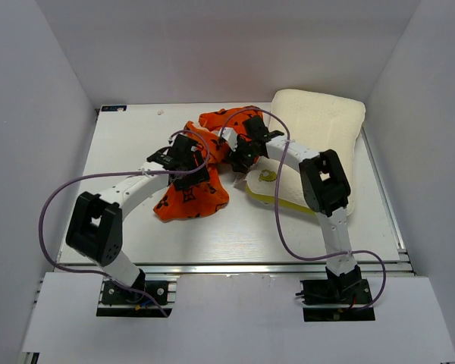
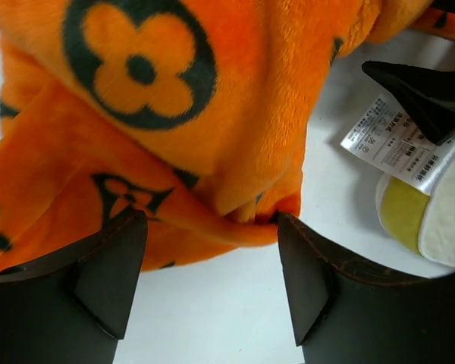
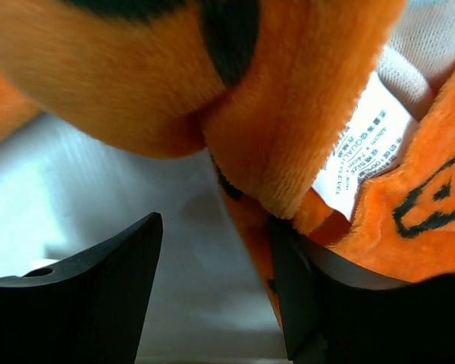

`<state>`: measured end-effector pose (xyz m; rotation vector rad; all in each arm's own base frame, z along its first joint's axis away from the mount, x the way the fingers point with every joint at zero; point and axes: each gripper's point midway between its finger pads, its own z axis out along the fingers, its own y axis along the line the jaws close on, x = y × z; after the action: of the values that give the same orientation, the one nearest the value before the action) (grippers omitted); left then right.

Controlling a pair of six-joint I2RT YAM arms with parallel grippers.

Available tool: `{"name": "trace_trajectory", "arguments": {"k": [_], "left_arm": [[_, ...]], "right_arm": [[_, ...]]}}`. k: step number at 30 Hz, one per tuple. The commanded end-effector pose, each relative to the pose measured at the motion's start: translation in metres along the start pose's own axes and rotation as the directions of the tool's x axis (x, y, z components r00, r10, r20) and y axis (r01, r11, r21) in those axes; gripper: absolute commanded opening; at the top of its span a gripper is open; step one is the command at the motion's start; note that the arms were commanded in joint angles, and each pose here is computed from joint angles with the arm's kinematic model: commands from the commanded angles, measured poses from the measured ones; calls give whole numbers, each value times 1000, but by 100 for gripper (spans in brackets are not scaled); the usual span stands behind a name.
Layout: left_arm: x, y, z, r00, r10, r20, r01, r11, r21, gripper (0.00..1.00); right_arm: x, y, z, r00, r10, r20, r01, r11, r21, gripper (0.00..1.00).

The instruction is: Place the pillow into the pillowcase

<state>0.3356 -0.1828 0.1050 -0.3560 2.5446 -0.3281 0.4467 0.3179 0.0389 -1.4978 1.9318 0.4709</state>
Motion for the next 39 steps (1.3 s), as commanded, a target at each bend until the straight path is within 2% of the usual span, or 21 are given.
{"name": "trace_trajectory", "arguments": {"k": [1, 5, 8, 11, 12, 14, 15, 17, 18, 20, 21, 22, 24, 27, 28, 31, 35, 39], "left_arm": [[-2, -12, 11, 1000, 13, -17, -12, 1000, 28, 79], [15, -3, 25, 996, 28, -80, -28, 1000, 4, 79], [26, 12, 30, 994, 35, -101, -39, 998, -39, 73], [39, 26, 35, 991, 42, -125, -52, 996, -77, 67], [42, 29, 36, 990, 41, -132, -52, 995, -87, 64], [49, 39, 37, 988, 42, -146, -60, 991, -117, 60], [51, 42, 37, 988, 43, -150, -63, 990, -128, 54], [53, 52, 35, 987, 42, -156, -68, 983, -168, 43], [51, 55, 33, 988, 40, -150, -68, 981, -181, 28], [42, 75, 24, 991, 21, -135, -56, 964, -261, 14], [24, 85, 16, 995, -12, -94, -16, 957, -290, 3], [19, 99, 6, 995, -35, -93, 2, 944, -331, 0], [-13, 116, -14, 998, -65, -13, 55, 922, -383, 0], [-58, 159, -59, 988, -99, 116, 143, 867, -478, 0], [-84, 177, -82, 973, -127, 193, 208, 847, -490, 0], [-113, 222, -123, 934, -184, 305, 327, 784, -527, 0], [-122, 239, -137, 915, -195, 354, 375, 738, -561, 0], [-126, 261, -148, 882, -251, 399, 451, 699, -556, 0]], "right_arm": [[-5, -17, 1, 1000, -25, -11, 25, 998, 53, 65], [-6, -25, 10, 1000, -15, -13, 16, 997, 71, 65], [-5, -22, 16, 1000, -13, -4, 13, 999, 47, 61], [-6, -15, 17, 1000, -16, 6, 16, 1000, 6, 45], [-4, -10, 16, 1000, -13, 2, 13, 1000, -13, 35], [-7, -3, 12, 1000, -26, 12, 27, 999, -48, 24], [-9, 3, 10, 999, -28, 23, 29, 997, -77, 13], [-13, 15, -1, 999, -33, 33, 37, 991, -126, 3], [-14, 20, -5, 999, -36, 38, 41, 989, -141, 0], [-21, 32, -23, 996, -53, 73, 65, 984, -167, 0], [-33, 34, -40, 991, -76, 109, 93, 984, -155, 0], [-25, 44, -42, 991, -79, 109, 97, 980, -173, 0], [-37, 51, -61, 979, -128, 161, 154, 975, -162, 0], [-34, 61, -76, 971, -165, 172, 193, 967, -164, 0], [-33, 63, -79, 970, -168, 175, 197, 966, -165, 0], [-32, 74, -91, 964, -181, 195, 217, 958, -186, 0], [-31, 107, -107, 954, -173, 245, 239, 932, -272, 0], [-11, 156, -124, 947, -215, 241, 291, 889, -352, 0]]}}
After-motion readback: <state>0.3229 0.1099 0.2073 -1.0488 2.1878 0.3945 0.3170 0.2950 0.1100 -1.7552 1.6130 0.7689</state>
